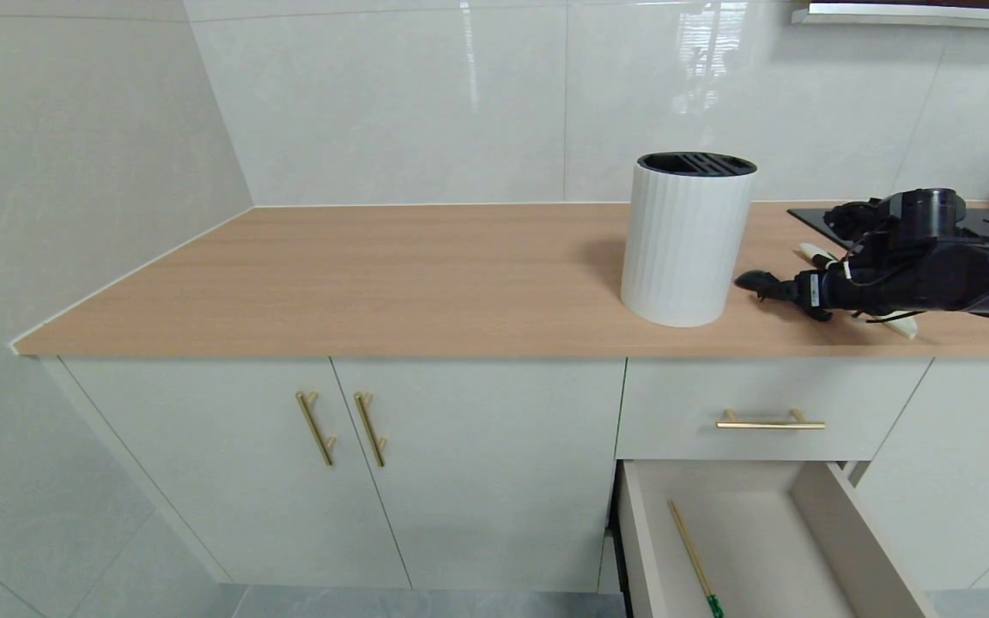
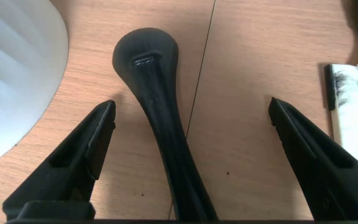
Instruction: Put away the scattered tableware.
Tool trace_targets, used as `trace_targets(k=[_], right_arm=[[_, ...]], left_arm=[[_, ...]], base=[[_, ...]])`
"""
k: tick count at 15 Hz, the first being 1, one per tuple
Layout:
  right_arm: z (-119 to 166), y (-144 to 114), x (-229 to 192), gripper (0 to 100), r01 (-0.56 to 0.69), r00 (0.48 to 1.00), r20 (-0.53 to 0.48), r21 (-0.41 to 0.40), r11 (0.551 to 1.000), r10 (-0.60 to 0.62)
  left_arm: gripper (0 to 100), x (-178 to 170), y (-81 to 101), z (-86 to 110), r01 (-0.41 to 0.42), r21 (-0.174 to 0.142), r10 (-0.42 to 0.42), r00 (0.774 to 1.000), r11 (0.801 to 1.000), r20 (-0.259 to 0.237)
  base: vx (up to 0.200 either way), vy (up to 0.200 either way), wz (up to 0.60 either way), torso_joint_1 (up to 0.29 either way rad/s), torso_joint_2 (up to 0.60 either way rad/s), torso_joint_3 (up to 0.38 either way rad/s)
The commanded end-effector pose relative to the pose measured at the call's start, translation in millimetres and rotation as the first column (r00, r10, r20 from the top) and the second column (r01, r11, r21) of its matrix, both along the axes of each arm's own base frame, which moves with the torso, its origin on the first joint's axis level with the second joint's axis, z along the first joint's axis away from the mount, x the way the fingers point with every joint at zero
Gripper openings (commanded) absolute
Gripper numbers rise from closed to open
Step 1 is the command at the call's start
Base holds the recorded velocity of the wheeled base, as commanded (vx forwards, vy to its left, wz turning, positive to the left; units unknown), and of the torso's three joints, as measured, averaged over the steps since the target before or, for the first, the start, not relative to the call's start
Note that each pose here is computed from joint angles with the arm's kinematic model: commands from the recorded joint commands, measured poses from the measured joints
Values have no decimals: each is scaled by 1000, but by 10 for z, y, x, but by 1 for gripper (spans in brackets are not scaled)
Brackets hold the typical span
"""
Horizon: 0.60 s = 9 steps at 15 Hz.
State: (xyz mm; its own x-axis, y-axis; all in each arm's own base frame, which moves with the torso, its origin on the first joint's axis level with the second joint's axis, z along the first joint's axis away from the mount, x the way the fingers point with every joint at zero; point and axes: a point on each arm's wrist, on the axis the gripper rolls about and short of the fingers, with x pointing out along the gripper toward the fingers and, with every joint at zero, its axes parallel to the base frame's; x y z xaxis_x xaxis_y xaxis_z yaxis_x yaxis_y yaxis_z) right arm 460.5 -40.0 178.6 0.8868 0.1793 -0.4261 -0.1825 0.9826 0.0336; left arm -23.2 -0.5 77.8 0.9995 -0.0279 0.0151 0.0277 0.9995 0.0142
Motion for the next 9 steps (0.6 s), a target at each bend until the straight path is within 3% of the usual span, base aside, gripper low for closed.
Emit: trace_targets(k=[1,3,4,9], right_arm=[[-8,-1,2,100,-1,1000,-2,-1,1000,1],[-26,0,-2,100,-1,1000,-8,-2,1000,1],[-30,7,-2,0,-5,1000,-9,-6,1000,5],[-82,87,-21,0,-25,999,-29,-10,1000,25]], left_arm=[[100,1,0,0,0,0,0,1000,1000,-1],[100,1,0,0,0,0,0,1000,1000,-1],[100,1,0,0,0,0,0,1000,1000,-1],[100,1,0,0,0,0,0,1000,1000,-1]], base=[[0,0,0,0,0,0],[0,0,0,0,0,0],[0,0,0,0,0,0],[0,0,0,0,0,0]])
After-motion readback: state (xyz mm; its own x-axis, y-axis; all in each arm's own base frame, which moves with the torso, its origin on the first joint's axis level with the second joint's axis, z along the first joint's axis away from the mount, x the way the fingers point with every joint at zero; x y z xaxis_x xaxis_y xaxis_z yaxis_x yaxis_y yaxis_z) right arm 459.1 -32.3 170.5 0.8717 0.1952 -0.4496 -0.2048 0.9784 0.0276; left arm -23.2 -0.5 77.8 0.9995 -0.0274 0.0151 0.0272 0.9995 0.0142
